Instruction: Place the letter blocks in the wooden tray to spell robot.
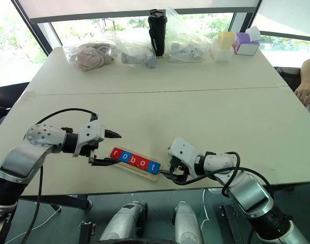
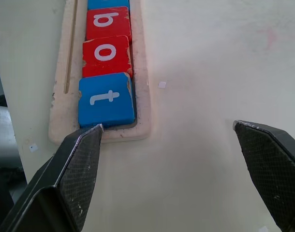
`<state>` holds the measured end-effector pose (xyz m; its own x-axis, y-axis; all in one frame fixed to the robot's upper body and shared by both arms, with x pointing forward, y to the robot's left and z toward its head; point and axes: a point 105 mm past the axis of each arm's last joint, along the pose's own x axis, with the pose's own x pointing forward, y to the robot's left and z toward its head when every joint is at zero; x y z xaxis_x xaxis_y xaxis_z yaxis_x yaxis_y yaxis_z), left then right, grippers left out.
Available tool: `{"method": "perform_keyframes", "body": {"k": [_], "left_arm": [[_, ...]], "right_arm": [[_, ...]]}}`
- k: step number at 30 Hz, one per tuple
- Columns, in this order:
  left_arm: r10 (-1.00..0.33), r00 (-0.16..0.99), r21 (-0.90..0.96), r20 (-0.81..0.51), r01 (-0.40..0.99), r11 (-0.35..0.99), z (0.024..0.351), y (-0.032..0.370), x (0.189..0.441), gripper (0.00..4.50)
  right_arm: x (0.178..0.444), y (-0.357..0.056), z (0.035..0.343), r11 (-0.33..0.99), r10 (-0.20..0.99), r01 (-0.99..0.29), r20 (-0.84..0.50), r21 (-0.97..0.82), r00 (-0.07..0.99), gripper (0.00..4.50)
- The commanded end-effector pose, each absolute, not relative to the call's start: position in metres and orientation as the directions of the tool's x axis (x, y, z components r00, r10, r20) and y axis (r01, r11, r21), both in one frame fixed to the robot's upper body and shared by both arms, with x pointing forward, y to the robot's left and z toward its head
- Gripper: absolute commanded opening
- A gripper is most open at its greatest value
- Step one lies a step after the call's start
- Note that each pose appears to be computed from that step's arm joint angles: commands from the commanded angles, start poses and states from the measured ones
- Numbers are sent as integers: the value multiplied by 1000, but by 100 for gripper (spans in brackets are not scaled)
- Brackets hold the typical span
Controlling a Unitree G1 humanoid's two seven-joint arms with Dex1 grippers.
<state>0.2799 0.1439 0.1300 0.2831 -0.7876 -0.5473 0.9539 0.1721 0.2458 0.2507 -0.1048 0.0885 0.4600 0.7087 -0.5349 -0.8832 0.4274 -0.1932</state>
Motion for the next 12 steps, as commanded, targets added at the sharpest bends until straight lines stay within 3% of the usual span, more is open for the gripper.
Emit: {"method": "perform_keyframes", "body": {"k": [1, 6, 9, 12], "left_arm": [[-791, 291, 250, -538, 951, 180, 139, 151, 277, 450], [-784, 328, 205, -527, 944, 257, 143, 166, 277, 450], [-791, 387, 101, -474, 916, 388, 153, 184, 265, 450], [-776, 359, 25, -518, 914, 406, 147, 193, 243, 450]], "right_arm": [[248, -115, 116, 420, 723, -874, -493, -243, 485, 444], [249, -127, 146, 503, 745, -841, -392, -200, 540, 444], [226, -139, 154, 547, 787, -837, -323, -30, 526, 444], [204, -143, 141, 535, 793, -842, -380, 61, 477, 444]]}}
